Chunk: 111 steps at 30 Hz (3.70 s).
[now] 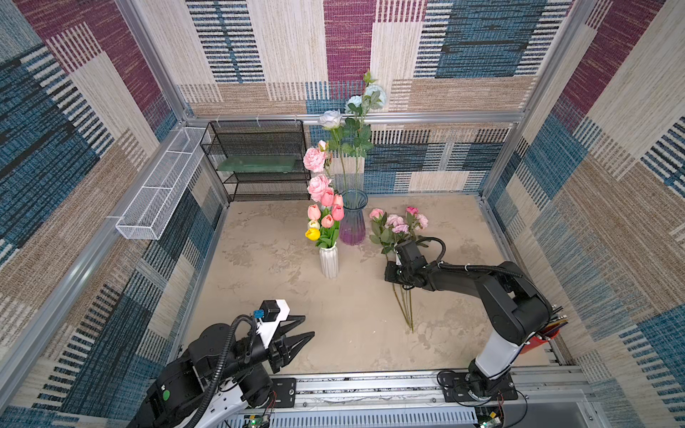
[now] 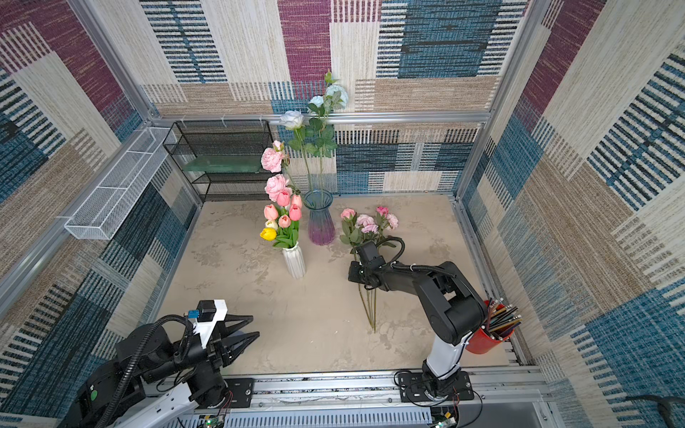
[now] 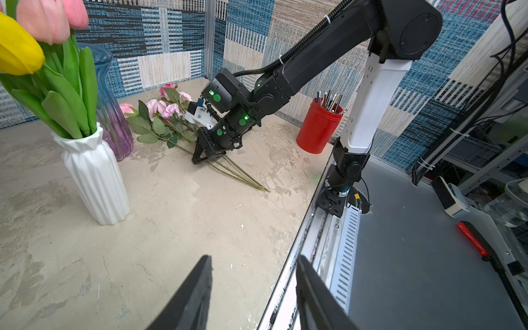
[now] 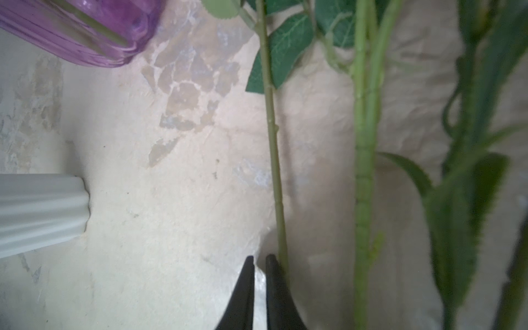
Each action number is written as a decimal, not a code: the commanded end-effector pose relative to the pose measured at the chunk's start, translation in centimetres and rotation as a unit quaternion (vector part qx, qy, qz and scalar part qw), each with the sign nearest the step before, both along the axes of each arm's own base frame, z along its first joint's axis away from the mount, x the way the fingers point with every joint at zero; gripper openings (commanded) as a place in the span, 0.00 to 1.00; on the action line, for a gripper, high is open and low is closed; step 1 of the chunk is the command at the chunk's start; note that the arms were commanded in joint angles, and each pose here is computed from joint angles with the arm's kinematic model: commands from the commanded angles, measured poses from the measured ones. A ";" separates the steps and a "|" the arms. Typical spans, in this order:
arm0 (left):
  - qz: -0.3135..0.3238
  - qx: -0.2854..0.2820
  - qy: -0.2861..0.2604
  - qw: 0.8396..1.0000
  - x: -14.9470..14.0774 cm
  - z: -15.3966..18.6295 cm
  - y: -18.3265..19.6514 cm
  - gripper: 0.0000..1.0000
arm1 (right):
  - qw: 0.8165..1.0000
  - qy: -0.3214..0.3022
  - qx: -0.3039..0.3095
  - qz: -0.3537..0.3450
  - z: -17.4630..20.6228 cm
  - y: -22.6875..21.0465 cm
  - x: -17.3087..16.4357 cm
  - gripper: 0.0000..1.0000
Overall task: Pick out pink flowers from the vase
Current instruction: Place the flower at the center of the board, then pick up the flower from the vase.
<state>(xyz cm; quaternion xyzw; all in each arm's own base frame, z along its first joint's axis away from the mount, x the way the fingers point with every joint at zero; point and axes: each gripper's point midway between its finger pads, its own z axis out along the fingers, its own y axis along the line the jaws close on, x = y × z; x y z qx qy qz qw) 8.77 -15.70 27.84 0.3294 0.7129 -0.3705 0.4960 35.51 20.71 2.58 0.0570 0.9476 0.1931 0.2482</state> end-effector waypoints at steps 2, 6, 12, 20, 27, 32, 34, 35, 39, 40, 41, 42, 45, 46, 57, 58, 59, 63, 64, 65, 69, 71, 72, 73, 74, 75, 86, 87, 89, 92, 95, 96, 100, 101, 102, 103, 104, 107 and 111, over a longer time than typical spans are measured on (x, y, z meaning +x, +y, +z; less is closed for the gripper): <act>-0.002 -0.004 -0.013 1.000 0.2 0.5 -0.2 0.49 | 0.999 0.005 -0.028 -0.017 -0.1 -1.4 -0.5 0.14; -0.003 -0.004 -0.013 1.000 0.1 0.5 -0.2 0.49 | 0.999 -0.023 0.020 0.011 2.0 0.6 -0.4 0.17; -0.003 -0.004 -0.013 1.000 0.1 0.5 -0.2 0.49 | 0.985 -0.114 0.106 0.068 9.6 3.7 -0.4 0.20; 0.002 -0.001 -0.013 1.000 0.3 0.4 -0.2 0.49 | 0.914 -0.347 0.153 0.142 23.9 4.6 -0.6 0.18; 0.020 0.001 -0.017 1.000 0.7 0.4 0.3 0.49 | 0.765 -0.585 0.072 0.259 31.9 7.4 -1.5 0.23; 0.030 -0.003 -0.022 0.999 0.8 0.7 0.7 0.49 | 0.743 -0.592 0.020 0.309 31.7 10.1 3.0 0.23; 0.033 -0.005 -0.025 0.999 0.8 0.7 0.9 0.49 | 0.731 -0.598 0.000 0.330 31.1 11.1 4.5 0.24; 0.035 -0.006 -0.026 0.999 0.8 0.8 1.0 0.49 | 0.726 -0.595 -0.010 0.346 30.4 11.7 5.2 0.24; 0.043 -0.014 -0.033 0.998 0.8 1.0 1.5 0.49 | 0.710 -0.592 -0.033 0.379 29.0 13.0 8.1 0.30; 0.045 -0.016 -0.034 0.998 0.8 1.1 1.6 0.49 | 0.706 -0.592 -0.036 0.388 28.6 13.3 8.6 0.32; 0.046 -0.016 -0.035 0.998 0.8 1.2 1.6 0.49 | 0.698 -0.594 -0.041 0.397 28.4 13.5 9.2 0.33; 0.047 -0.016 -0.036 0.998 0.8 1.1 1.6 0.49 | 0.693 -0.593 -0.043 0.408 27.8 13.9 9.5 0.34; 0.049 -0.017 -0.037 0.998 0.9 1.2 1.7 0.49 | 0.689 -0.588 -0.046 0.420 26.6 14.6 11.3 0.37; 0.049 -0.017 -0.036 0.998 0.9 1.2 1.7 0.49 | 0.691 -0.585 -0.045 0.422 26.1 14.8 11.8 0.37; 0.056 -0.014 -0.035 0.998 1.1 1.1 1.8 0.49 | 0.698 -0.575 -0.022 0.426 23.8 17.6 14.2 0.37; 0.056 -0.014 -0.035 0.998 1.1 1.1 1.8 0.49 | 0.700 -0.575 -0.022 0.422 23.8 17.6 14.4 0.36; 0.057 -0.014 -0.035 0.998 1.1 1.0 1.8 0.49 | 0.703 -0.576 -0.024 0.417 23.8 17.4 14.7 0.32; 0.057 -0.014 -0.035 0.998 1.1 1.0 1.8 0.49 | 0.706 -0.580 -0.015 0.407 24.2 17.1 14.8 0.17; 0.056 -0.014 -0.035 0.998 1.2 1.0 1.8 0.49 | 0.706 -0.582 -0.011 0.404 24.5 16.9 14.7 0.12; 0.055 -0.014 -0.035 0.998 1.1 1.0 1.7 0.49 | 0.705 -0.585 -0.008 0.402 24.7 16.8 14.6 0.09; 0.053 -0.014 -0.035 0.998 1.1 1.0 1.7 0.49 | 0.702 -0.591 0.001 0.398 25.5 16.5 14.3 0.03; 0.053 -0.015 -0.035 0.998 1.1 1.1 1.7 0.49 | 0.699 -0.597 0.005 0.395 26.2 16.3 14.0 0.01; 0.054 -0.014 -0.035 0.998 1.1 1.0 1.7 0.49 | 0.698 -0.599 0.007 0.392 26.4 16.2 13.9 0.00; 0.054 -0.012 -0.034 0.998 1.2 0.9 1.7 0.49 | 0.696 -0.604 0.010 0.388 27.0 15.9 13.9 0.00; 0.055 -0.011 -0.033 0.998 1.2 0.9 1.7 0.49 | 0.695 -0.607 0.012 0.385 27.5 15.7 13.8 0.00; 0.054 -0.010 -0.032 0.998 1.2 0.9 1.6 0.49 | 0.694 -0.609 0.014 0.383 27.8 15.5 13.8 0.00; 0.049 -0.006 -0.027 0.998 1.2 0.6 1.3 0.48 | 0.670 -0.652 0.058 0.349 35.4 13.2 11.8 0.00; 0.048 -0.006 -0.027 0.998 1.2 0.7 1.3 0.48 | 0.667 -0.657 0.062 0.346 36.2 13.1 11.5 0.00; 0.047 -0.006 -0.027 0.999 1.2 0.7 1.3 0.48 | 0.661 -0.666 0.067 0.338 37.8 12.6 10.9 0.00; 0.044 -0.008 -0.027 0.999 1.1 0.8 1.2 0.48 | 0.649 -0.680 0.076 0.332 40.3 12.0 9.7 0.00; 0.042 -0.007 -0.027 0.999 1.0 0.7 1.2 0.48 | 0.639 -0.689 0.086 0.331 42.4 11.7 8.6 0.00; 0.041 -0.008 -0.026 0.999 1.0 0.7 1.1 0.48 | 0.636 -0.692 0.088 0.330 43.1 11.6 8.2 0.00; 0.040 -0.008 -0.026 0.999 0.9 0.8 1.1 0.48 | 0.630 -0.696 0.092 0.330 44.6 11.3 7.2 0.00; 0.039 -0.008 -0.026 0.999 0.9 0.8 1.1 0.48 | 0.629 -0.697 0.095 0.330 45.0 11.1 6.9 0.00; 0.039 -0.008 -0.025 0.999 0.9 0.8 1.1 0.48 | 0.627 -0.699 0.099 0.330 45.4 11.1 6.6 0.00; 0.039 -0.009 -0.026 0.999 0.9 0.8 1.1 0.48 | 0.624 -0.700 0.103 0.331 46.0 11.0 6.2 0.00; 0.039 -0.008 -0.026 0.999 0.9 0.8 1.2 0.48 | 0.619 -0.703 0.106 0.334 46.5 11.0 5.7 0.00; 0.042 -0.007 -0.025 0.999 1.0 0.8 1.2 0.48 | 0.610 -0.710 0.106 0.335 48.2 11.0 4.3 0.00; 0.045 -0.009 -0.027 0.999 1.1 0.8 1.2 0.49 | 0.604 -0.718 0.108 0.329 50.4 10.6 2.4 0.00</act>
